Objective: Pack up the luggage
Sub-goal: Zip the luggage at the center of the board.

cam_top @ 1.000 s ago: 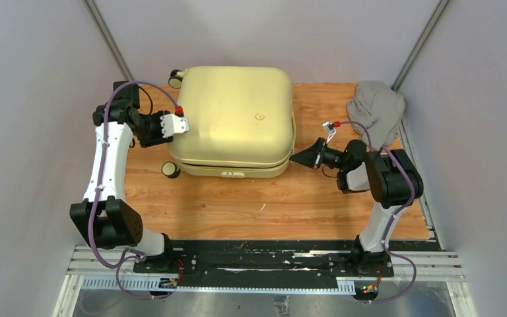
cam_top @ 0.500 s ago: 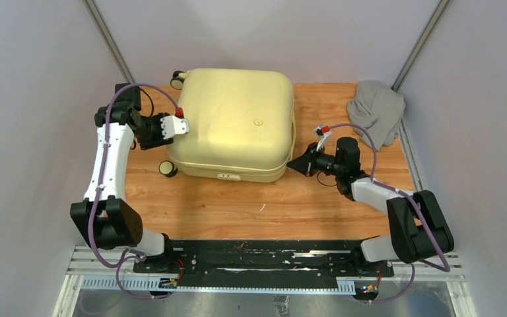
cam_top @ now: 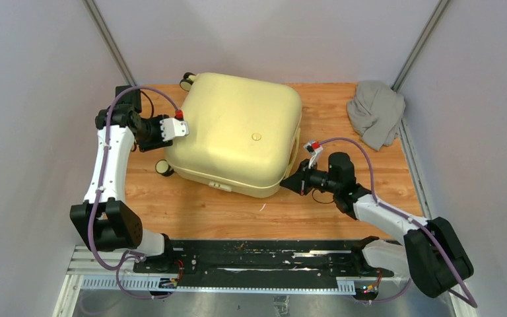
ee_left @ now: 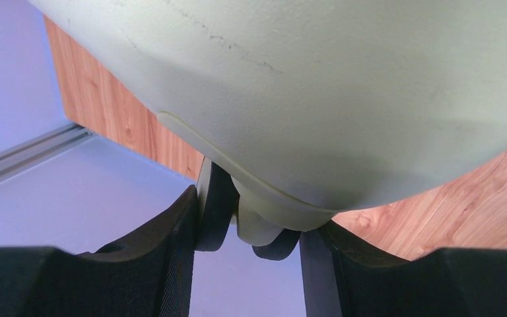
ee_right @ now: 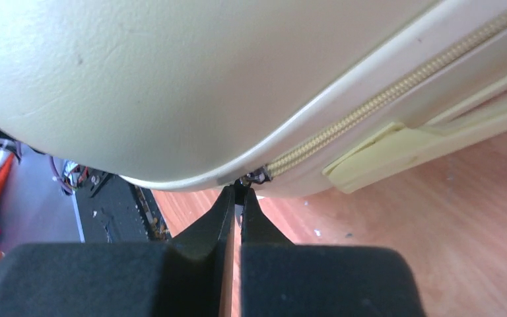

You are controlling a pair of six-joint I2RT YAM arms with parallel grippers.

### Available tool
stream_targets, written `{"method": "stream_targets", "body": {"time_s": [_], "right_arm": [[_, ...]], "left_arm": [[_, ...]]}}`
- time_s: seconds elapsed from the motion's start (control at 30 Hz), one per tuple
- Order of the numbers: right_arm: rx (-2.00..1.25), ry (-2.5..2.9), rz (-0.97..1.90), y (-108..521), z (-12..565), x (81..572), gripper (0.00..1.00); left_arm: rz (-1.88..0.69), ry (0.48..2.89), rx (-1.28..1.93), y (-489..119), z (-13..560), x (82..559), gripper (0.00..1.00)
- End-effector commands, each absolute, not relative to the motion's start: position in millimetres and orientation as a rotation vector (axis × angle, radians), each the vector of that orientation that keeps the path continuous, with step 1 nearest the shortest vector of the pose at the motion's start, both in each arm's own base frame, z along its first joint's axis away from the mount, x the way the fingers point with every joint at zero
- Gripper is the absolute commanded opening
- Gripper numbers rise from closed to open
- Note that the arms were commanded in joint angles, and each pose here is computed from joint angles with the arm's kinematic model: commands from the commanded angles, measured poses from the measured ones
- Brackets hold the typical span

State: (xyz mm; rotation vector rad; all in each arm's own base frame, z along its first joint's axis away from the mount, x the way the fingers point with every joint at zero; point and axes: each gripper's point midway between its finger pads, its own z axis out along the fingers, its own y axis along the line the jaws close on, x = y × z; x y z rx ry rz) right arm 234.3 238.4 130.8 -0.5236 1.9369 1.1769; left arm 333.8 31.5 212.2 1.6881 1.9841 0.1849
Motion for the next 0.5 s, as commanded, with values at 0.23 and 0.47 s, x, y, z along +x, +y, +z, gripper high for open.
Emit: {"method": "stream_targets", "body": {"time_s": [0.23, 0.47], "right_arm": [[-0.634, 1.999, 1.147, 261, 149, 187, 0.0], [-0.549, 2.032, 1.195, 252, 148, 203, 0.0]], "left_arm": [[0.024, 2.03, 1.383, -5, 214, 335, 0.0], [0.346, 2.071, 1.1, 38, 230, 368, 0.0]]}}
